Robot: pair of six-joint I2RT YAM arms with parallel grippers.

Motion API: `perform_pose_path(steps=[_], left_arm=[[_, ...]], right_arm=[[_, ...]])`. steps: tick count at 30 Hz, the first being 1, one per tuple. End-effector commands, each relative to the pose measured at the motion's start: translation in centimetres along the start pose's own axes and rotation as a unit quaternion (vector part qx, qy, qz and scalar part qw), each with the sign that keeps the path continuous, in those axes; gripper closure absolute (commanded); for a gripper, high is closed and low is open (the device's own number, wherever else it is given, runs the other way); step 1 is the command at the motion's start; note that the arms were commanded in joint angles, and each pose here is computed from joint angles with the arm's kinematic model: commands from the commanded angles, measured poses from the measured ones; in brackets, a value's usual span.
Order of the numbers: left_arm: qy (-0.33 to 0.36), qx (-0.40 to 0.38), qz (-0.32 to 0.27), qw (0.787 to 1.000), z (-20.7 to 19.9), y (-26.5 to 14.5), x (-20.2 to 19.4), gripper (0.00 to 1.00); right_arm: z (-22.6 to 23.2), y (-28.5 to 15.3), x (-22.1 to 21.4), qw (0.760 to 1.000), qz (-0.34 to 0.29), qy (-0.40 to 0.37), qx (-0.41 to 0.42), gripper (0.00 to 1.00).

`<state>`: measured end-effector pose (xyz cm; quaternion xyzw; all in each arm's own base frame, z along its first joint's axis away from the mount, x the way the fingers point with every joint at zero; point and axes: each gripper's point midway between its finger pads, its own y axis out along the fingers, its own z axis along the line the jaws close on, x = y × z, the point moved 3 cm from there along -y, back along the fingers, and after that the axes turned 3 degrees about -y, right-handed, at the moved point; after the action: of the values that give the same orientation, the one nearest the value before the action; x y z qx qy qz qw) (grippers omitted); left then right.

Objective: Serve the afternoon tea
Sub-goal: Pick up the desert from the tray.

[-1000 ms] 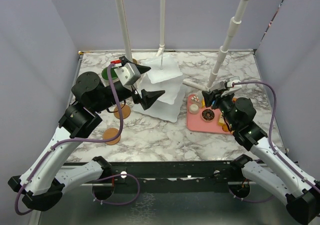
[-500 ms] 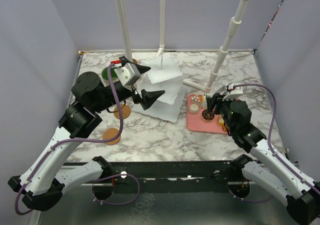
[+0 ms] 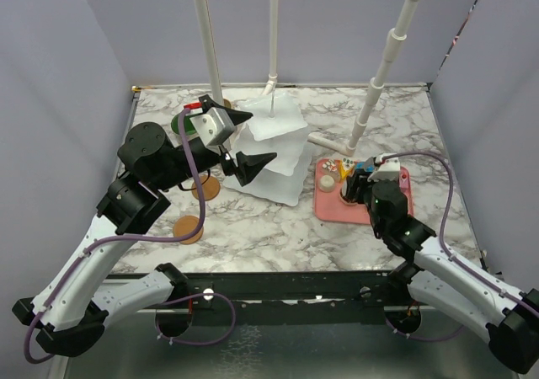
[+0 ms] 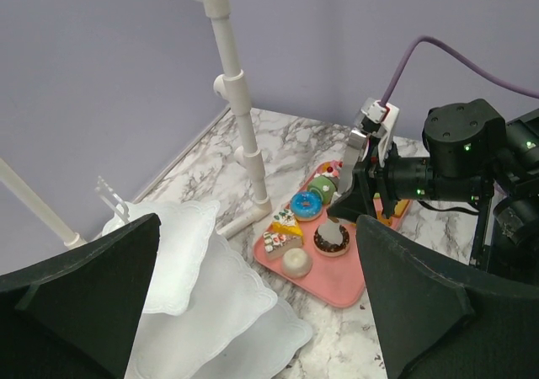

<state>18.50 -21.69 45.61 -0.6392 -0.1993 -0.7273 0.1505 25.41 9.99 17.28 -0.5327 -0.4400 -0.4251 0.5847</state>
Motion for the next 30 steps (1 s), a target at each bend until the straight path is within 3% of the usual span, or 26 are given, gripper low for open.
perform_pose_path(steps=[1,7,30], left_arm=[[0.003,-0.007,0.005,1.000,-0.3,-0.3,-0.3,0.01],[0.003,-0.007,0.005,1.000,-0.4,-0.3,-0.3,0.01],[0.007,-0.010,0.000,1.000,-0.5,-0.5,-0.1,0.01]], right_arm=[[-0.2,0.2,0.9,0.998,-0.048,0.013,-0.031,0.42],[-0.1,0.3,-0.1,0.997,-0.068,0.014,-0.034,0.40],[-0.3,1.0,-2.5,0.995,-0.052,0.016,-0.084,0.30]])
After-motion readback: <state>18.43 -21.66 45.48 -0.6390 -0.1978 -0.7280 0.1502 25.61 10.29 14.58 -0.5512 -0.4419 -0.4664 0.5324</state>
